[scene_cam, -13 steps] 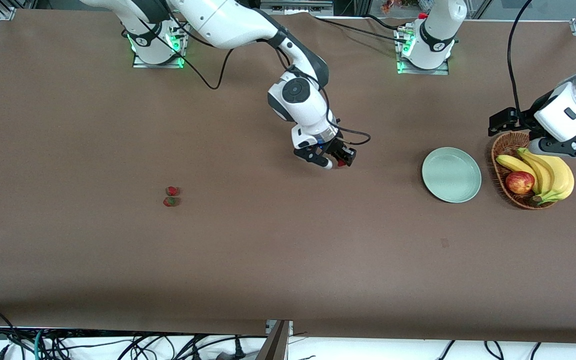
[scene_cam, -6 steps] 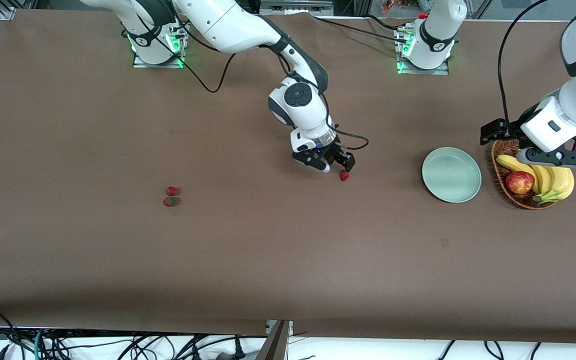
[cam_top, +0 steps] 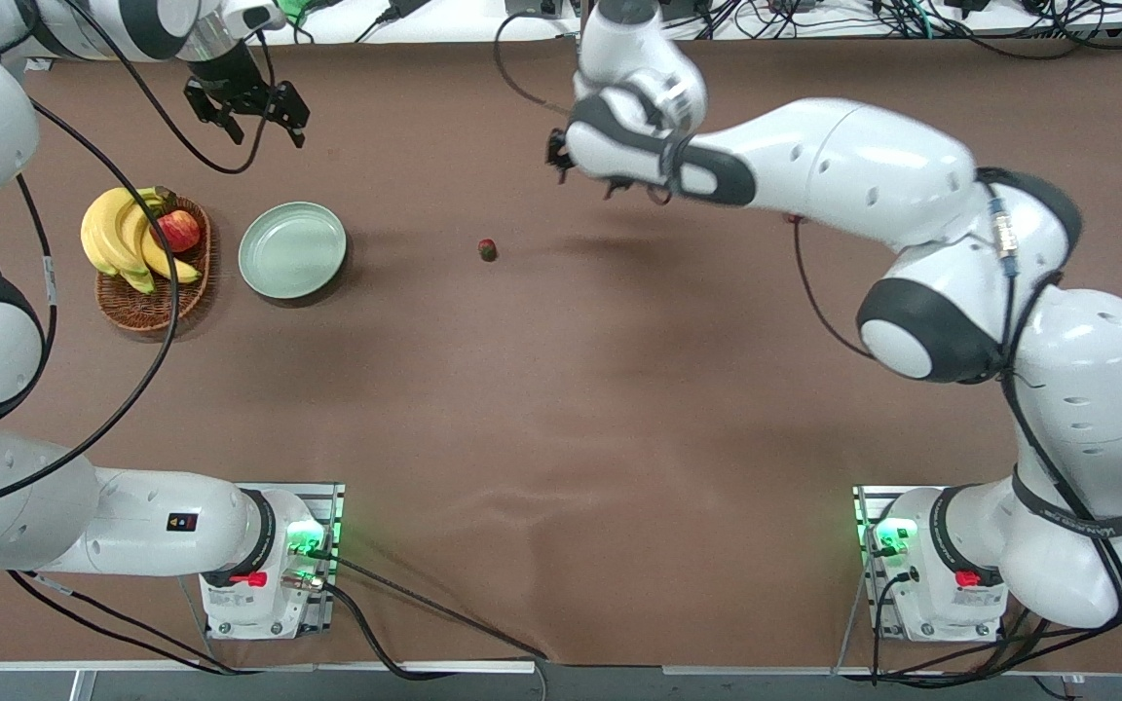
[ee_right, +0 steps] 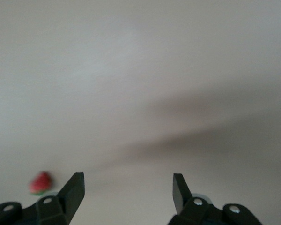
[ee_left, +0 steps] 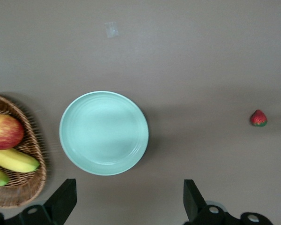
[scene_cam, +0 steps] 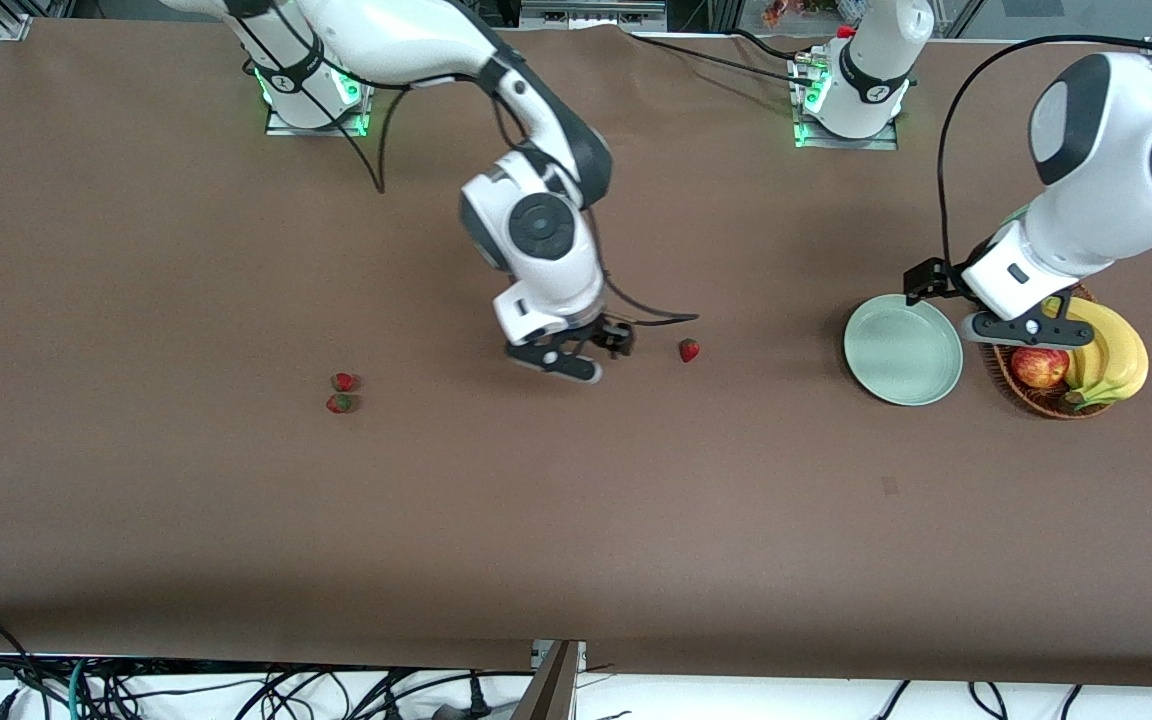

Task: Collect all strawberries into plate
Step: 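Grasp the strawberry with the left gripper while the right gripper returns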

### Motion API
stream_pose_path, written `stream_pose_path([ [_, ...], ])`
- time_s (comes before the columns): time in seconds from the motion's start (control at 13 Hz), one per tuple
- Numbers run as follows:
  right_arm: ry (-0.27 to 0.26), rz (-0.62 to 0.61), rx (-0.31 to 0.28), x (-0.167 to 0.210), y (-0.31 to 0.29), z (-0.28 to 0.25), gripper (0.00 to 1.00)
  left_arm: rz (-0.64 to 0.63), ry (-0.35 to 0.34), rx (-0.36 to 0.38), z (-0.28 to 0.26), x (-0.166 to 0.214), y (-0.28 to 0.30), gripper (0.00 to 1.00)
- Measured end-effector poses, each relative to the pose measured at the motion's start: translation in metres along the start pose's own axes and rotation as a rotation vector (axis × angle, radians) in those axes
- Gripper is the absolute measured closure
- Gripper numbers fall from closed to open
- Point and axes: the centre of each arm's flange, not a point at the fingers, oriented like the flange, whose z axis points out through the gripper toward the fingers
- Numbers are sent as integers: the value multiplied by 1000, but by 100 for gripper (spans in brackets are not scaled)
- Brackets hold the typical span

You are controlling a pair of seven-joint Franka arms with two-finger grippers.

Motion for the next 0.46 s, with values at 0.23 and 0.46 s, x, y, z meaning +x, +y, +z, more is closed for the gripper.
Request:
stream_pose_path([
  [0.23, -28, -200, -125, 65, 89, -27, 15, -53, 42, -5, 30, -3, 59, 0],
  [0.46, -66, -330, -194, 107, 176, -14, 15, -137, 84, -50, 66, -6, 151, 0],
])
